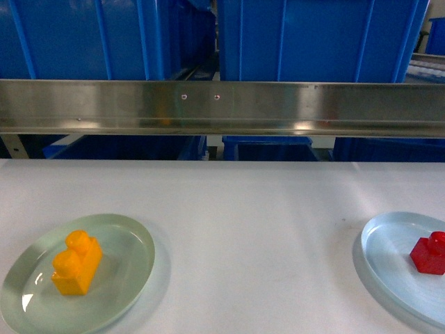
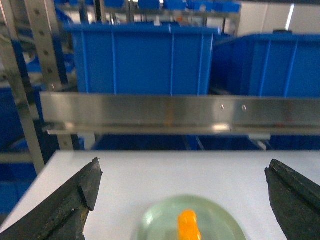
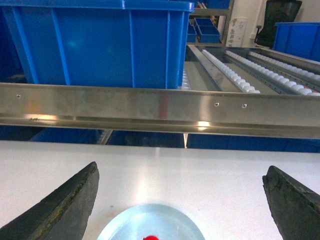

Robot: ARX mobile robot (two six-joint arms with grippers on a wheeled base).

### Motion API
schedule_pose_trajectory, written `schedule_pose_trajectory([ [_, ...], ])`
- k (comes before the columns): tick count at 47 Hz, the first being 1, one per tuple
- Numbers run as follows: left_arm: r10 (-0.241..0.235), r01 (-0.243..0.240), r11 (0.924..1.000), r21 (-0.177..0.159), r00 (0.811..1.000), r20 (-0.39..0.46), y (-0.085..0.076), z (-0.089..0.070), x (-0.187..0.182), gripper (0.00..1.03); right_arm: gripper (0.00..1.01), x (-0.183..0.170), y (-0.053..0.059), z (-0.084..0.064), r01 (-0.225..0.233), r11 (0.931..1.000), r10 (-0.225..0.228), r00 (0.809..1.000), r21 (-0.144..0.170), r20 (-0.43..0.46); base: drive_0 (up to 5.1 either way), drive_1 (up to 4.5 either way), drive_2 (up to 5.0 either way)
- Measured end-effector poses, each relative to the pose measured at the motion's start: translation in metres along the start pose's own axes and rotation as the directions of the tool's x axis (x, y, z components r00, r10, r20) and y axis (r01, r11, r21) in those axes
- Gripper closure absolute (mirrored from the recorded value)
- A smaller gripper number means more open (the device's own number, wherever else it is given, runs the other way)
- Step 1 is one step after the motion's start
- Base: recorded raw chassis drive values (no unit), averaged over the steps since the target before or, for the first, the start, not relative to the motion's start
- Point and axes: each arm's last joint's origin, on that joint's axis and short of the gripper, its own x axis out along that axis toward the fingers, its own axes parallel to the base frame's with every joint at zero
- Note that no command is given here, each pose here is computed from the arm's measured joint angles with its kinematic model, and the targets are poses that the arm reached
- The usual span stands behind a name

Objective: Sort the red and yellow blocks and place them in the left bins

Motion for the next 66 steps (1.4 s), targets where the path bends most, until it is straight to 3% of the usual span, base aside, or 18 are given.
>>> schedule_pose_trajectory([
  [2, -0.011, 0.011, 0.9999, 0.000, 1.000, 0.007, 0.001, 0.004, 0.008, 0.05, 0.03, 0.005, 0.001, 0.000, -0.002, 1.0000, 0.002, 1.000, 0.001, -0.008, 0.0, 0.00, 0.0],
  [10, -0.034, 0.032, 0.9991, -0.026, 0.995, -0.097, 0.000, -0.001, 0.033, 0.05, 0.03, 0.016, 0.005, 0.001, -0.016, 0.9998, 0.016, 1.000, -0.008, -0.004, 0.0, 0.00, 0.0],
  [19, -0.061, 0.057, 0.9974, -0.044, 0.993, -0.102, -0.001, 0.010, 0.053, 0.05, 0.03, 0.031, 0.008, 0.000, -0.038, 0.9992, 0.038, 0.999, -0.011, -0.036, 0.0, 0.00, 0.0],
  [32, -0.076, 0.065, 0.9956, -0.067, 0.982, -0.172, -0.001, 0.004, 0.102, 0.05, 0.03, 0.065, 0.013, -0.005, -0.082, 0.9953, 0.077, 0.993, -0.052, -0.091, 0.0, 0.00, 0.0],
  [39, -0.093, 0.085, 0.9952, -0.048, 0.978, -0.187, -0.003, -0.006, 0.120, 0.05, 0.03, 0.084, 0.021, -0.021, -0.127, 0.9897, 0.115, 0.981, -0.066, -0.158, 0.0, 0.00, 0.0],
  [46, -0.095, 0.088, 0.9952, -0.044, 0.976, -0.196, -0.003, -0.008, 0.121, 0.05, 0.03, 0.099, 0.022, -0.036, -0.153, 0.9860, 0.133, 0.962, -0.067, -0.237, 0.0, 0.00, 0.0],
  [55, -0.095, 0.088, 0.9951, -0.043, 0.977, -0.192, -0.003, -0.007, 0.121, 0.05, 0.03, 0.110, 0.012, -0.056, -0.163, 0.9800, 0.124, 0.949, -0.114, -0.291, 0.0, 0.00, 0.0],
  [66, -0.095, 0.089, 0.9951, -0.043, 0.977, -0.191, -0.003, -0.007, 0.121, 0.05, 0.03, 0.114, 0.000, -0.081, -0.159, 0.9820, 0.111, 0.922, -0.102, -0.371, 0.0, 0.00, 0.0],
])
